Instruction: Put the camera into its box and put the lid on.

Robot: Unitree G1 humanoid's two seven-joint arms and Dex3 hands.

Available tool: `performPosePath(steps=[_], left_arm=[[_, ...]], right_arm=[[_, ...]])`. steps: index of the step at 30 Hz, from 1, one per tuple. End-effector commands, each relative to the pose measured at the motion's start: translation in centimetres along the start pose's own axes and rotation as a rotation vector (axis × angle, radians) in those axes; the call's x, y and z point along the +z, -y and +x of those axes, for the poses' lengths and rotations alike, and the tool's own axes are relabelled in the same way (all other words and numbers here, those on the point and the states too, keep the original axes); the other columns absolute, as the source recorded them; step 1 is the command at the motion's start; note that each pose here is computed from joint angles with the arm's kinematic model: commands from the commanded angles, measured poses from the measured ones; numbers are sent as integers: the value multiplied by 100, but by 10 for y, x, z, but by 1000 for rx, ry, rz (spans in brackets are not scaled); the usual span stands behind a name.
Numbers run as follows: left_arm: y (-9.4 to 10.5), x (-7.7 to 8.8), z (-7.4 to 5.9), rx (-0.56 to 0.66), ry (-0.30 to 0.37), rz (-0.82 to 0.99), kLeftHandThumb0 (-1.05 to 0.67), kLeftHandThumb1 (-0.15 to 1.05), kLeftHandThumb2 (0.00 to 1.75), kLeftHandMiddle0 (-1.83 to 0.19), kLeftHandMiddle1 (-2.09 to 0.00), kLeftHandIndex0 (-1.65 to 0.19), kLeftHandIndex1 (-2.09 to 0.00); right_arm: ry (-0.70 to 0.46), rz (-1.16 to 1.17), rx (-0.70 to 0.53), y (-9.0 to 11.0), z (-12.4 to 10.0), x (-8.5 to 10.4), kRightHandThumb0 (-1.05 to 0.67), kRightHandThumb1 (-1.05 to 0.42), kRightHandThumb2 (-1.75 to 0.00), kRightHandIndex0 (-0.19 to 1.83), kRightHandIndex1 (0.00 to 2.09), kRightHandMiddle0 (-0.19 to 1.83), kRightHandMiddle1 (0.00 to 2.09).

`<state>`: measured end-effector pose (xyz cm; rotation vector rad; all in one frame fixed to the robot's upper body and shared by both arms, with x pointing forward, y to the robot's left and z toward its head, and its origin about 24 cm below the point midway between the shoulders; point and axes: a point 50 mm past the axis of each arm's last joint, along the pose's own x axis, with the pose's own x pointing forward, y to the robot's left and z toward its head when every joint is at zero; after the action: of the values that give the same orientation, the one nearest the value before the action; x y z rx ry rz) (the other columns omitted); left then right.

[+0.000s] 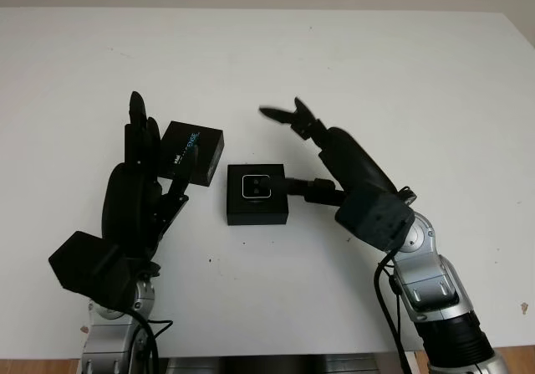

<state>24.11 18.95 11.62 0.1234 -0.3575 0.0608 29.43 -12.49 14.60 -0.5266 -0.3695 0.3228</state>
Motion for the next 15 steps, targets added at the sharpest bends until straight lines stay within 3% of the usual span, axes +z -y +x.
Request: performPosePath(steps=[1,9,15], left_arm=[[-7,12,4,-2,72,71,-61,105,29,12,-7,15,-6],[-43,47,27,-101,195,315,-64,105,28,10,-7,11,-7],[-72,78,55,-278,156,500,-72,100,10,10,-6,7,-7]], right_arm=[[14,35,-33,5,-1,4,-81,-105,-34,-11,5,-5,5],[32,57,-89,30,2,7,-81,-105,-41,-6,7,-3,6],[-36,5,-82,47,-2,-7,-78,-105,-39,-3,8,1,8]])
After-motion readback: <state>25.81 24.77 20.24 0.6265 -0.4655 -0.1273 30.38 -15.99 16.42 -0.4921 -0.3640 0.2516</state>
